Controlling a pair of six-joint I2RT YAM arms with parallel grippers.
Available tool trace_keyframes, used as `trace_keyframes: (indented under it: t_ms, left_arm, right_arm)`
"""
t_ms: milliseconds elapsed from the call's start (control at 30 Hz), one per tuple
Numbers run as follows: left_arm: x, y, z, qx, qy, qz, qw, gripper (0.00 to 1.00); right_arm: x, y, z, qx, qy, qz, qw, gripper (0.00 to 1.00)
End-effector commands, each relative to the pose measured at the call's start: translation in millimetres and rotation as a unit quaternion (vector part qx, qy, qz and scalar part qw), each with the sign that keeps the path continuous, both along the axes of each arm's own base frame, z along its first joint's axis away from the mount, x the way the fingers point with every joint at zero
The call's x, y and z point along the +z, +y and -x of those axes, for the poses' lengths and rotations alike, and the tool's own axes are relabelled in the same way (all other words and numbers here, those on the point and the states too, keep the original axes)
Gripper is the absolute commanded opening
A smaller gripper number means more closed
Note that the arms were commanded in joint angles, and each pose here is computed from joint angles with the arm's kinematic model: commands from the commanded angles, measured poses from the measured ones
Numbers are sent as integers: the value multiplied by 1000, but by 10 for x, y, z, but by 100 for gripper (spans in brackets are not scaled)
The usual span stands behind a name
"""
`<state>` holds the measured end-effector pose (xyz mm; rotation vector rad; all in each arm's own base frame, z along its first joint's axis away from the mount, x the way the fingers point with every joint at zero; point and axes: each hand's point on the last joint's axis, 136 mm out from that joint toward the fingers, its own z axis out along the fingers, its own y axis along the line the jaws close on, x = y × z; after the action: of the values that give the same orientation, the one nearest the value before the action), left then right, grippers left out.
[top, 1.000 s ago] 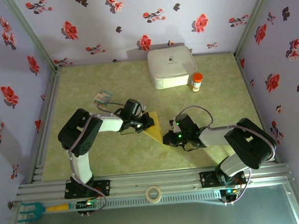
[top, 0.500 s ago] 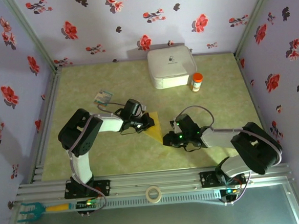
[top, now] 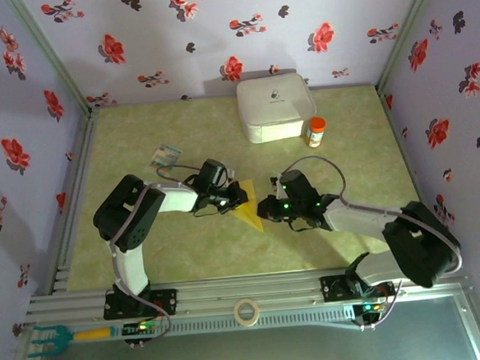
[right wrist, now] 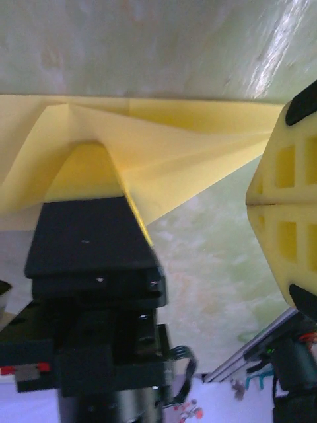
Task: Fold a paper plane with a square sheet of paper (pick it up from the middle)
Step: Fourth fold the wing at the center of the table.
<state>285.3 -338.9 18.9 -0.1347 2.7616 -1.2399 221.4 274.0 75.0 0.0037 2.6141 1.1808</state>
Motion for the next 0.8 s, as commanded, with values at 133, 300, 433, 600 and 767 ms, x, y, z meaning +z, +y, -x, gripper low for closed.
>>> trace_keyframes:
  t_ms: [133,300,433,600,767]
  left_arm:
    - [-229,97,102,1,19,-31,999,0]
    - [-231,92,99,1,19,-31,999,0]
    - [-230,88,97,0,19,-31,999,0]
    - [-244,94,99,1,20,-33,999,0]
    - [-239,87,98,0,20,-33,999,0]
  right_arm:
    - [26,312,-192,9,12,-41,999,2]
    - [-101,380,-206,17,27,-31,999,2]
    - [-207,431,-192,26,37,-19,999,2]
    - [-427,365,-157,22,53,12,998,3]
    - [-594,248,-63,17,65,27,997,4]
